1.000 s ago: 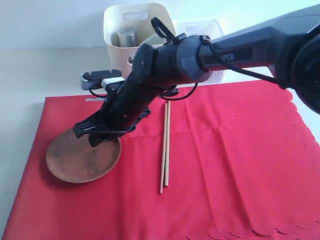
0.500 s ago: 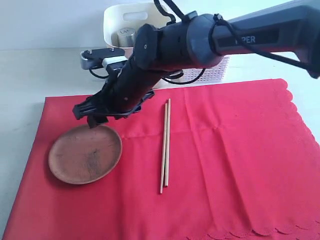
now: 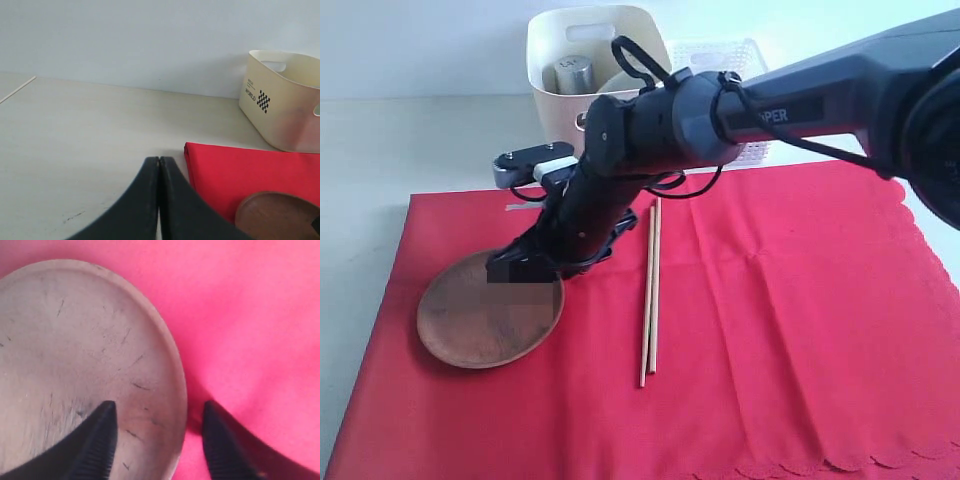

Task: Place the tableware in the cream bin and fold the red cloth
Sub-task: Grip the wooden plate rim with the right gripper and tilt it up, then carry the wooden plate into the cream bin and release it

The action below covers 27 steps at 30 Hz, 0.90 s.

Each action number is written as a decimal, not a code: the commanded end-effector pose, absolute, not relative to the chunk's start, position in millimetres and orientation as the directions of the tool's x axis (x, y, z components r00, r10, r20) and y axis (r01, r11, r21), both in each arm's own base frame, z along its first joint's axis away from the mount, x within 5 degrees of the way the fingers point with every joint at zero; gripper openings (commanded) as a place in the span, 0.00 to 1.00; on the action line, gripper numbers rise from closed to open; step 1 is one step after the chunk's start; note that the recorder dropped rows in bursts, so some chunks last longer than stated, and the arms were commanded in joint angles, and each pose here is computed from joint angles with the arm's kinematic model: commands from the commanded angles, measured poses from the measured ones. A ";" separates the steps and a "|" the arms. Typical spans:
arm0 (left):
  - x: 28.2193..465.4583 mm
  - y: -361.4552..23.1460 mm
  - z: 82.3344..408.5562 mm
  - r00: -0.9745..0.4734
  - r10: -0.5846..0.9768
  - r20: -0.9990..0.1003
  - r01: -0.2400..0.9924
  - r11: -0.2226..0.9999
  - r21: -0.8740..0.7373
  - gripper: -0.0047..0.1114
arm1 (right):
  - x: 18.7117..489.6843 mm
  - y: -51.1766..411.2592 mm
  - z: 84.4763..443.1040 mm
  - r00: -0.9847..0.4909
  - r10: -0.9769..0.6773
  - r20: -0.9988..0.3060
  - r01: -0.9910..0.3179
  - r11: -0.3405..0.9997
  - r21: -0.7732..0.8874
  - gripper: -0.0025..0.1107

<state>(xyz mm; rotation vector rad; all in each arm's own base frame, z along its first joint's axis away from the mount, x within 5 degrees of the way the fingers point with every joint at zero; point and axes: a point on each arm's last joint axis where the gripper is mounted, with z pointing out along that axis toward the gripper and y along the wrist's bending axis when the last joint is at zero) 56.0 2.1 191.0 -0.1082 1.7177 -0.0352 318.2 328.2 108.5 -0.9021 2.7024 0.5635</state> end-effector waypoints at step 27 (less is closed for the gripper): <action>55.7 1.7 193.5 -0.126 -0.096 -0.987 -0.043 0.995 -0.092 0.05 | 319.1 320.2 197.2 -0.732 -0.444 -0.517 -0.639 0.711 0.294 0.02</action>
